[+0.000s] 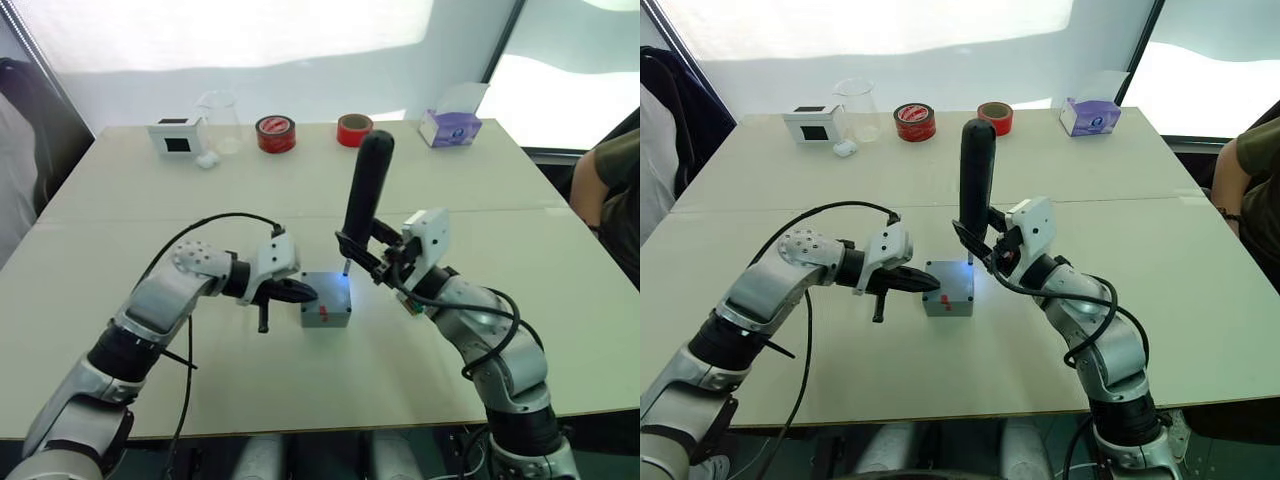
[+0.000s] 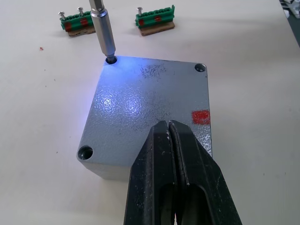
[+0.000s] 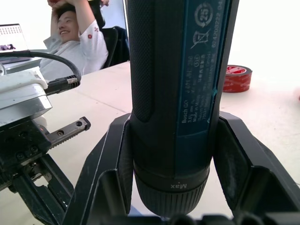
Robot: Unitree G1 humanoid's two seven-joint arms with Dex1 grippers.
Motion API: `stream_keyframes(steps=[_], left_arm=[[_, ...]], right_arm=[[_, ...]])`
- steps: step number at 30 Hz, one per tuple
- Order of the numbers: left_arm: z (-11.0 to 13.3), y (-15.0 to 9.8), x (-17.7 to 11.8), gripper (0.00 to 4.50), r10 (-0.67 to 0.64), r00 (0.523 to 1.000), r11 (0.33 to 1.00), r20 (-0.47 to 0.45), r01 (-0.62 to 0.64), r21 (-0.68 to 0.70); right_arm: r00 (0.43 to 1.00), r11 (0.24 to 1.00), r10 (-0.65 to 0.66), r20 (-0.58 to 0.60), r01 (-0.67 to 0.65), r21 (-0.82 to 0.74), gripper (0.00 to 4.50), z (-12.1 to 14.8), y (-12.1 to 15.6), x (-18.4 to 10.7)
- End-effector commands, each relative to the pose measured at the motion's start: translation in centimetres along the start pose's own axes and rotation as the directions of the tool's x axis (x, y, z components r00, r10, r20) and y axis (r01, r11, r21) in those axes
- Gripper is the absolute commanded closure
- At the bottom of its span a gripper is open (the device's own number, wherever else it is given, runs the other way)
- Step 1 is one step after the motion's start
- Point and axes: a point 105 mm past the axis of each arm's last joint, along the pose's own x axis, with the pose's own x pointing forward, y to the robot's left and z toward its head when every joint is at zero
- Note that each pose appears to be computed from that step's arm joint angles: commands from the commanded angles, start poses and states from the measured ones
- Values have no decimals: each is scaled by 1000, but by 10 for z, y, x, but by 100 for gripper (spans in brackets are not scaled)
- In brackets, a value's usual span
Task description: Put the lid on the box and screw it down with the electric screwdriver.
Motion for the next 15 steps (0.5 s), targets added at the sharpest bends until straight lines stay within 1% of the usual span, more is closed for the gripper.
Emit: stream_keyframes(steps=[1,2,4,6,7,8,9,10,11,13,15], left_arm=[[-11,-1,3,450,0,999,1000,-34,-1,-19],[-12,0,2,450,2,999,1000,-34,-3,-20],[-12,1,2,450,7,1000,1000,-29,-7,-24],[-11,1,2,450,9,1000,1000,-24,-10,-26],[-7,4,0,450,26,1000,998,9,-26,-61],[5,10,-5,450,60,994,991,92,-48,-128],[13,14,-9,450,82,985,983,151,-55,-176],[26,23,-17,450,138,963,969,231,-82,-234],[34,29,-25,450,178,943,959,283,-103,-263],[44,31,-36,450,223,919,959,326,-146,-243],[52,28,-44,450,240,897,963,371,-171,-209]], right_arm=[[998,1000,-12,57,12,12,271,39,-15,-1],[997,1000,-16,81,15,6,271,53,-19,-1],[995,999,-44,85,42,17,271,71,-29,-1],[995,997,-66,77,63,40,271,80,-35,-1],[993,995,-75,86,68,77,271,97,-44,-2],[992,987,-105,70,96,127,271,113,-59,-6],[991,980,-120,59,109,164,271,125,-68,-10],[985,965,-167,34,157,210,271,134,-83,-17],[975,948,-222,-13,219,229,271,136,-98,-25],[933,916,-334,-132,355,189,271,127,-123,-45],[860,871,-412,-302,469,146,271,105,-144,-69]])
